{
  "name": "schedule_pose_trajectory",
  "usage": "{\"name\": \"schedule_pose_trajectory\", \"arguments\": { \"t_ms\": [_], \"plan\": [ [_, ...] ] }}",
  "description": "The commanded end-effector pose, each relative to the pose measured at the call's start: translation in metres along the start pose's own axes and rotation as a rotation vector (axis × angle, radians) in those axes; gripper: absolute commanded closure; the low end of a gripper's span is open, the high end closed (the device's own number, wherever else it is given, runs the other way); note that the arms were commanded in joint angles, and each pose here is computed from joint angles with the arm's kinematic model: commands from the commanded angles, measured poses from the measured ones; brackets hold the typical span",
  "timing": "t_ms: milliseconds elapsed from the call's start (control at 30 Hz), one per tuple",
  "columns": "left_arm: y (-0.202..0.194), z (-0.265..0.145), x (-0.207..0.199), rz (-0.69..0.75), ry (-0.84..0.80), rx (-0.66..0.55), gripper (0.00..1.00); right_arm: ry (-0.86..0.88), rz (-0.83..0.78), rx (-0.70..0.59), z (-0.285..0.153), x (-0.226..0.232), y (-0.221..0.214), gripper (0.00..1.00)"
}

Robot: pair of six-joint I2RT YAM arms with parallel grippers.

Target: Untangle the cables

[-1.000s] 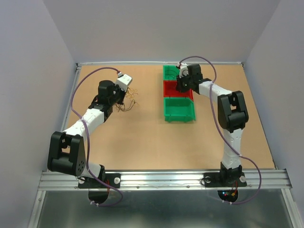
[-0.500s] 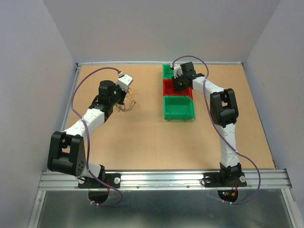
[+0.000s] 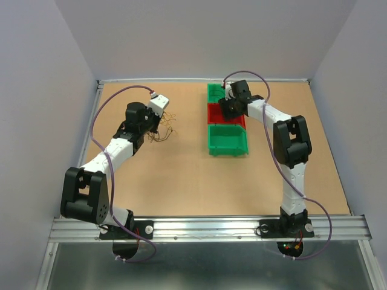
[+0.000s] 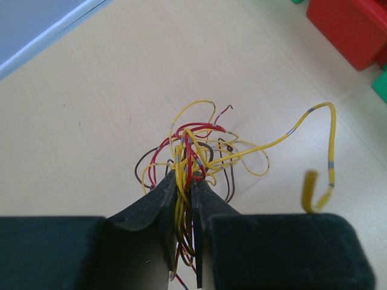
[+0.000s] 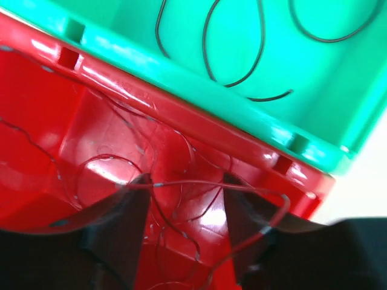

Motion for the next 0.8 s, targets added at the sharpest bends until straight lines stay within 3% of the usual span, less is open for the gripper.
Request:
{"name": "schedule_pose_trajectory", "arguments": {
  "t_ms": [0,167,333,533,767],
  "plan": [
    [0.018,-0.003,0.007,0.025,0.026,-0.048,0.77,-0.029,0.037,-0.106,-0.035,0.010,0.027,0.41],
    [0.018,-0.005,0.007,0.025,0.029,-0.050,0.77,0.017,0.059,-0.235,-0.055,0.018,0.044,0.39],
    [0.018,-0.006,0.008,0.029,0.031,-0.050,0.77,0.028,0.075,-0.282,-0.055,0.020,0.050,0.29],
    [0.020,-0.007,0.007,0.030,0.030,-0.054,0.77,-0.113,0.171,-0.350,-0.049,0.003,0.055,0.36],
    [0.020,-0.007,0.006,0.031,0.029,-0.055,0.77,-0.061,0.195,-0.390,-0.055,0.011,0.059,0.37]
  ]
}}
Point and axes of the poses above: each gripper's point midway between its finger pads, its own z axis out along the fingers, its own x axis along the line the jaws close on, y = z × x, the point moved 3 cm from there along -z, back along the fingers, and after that the axes turned 14 degrees about z, right-handed, at the moved point
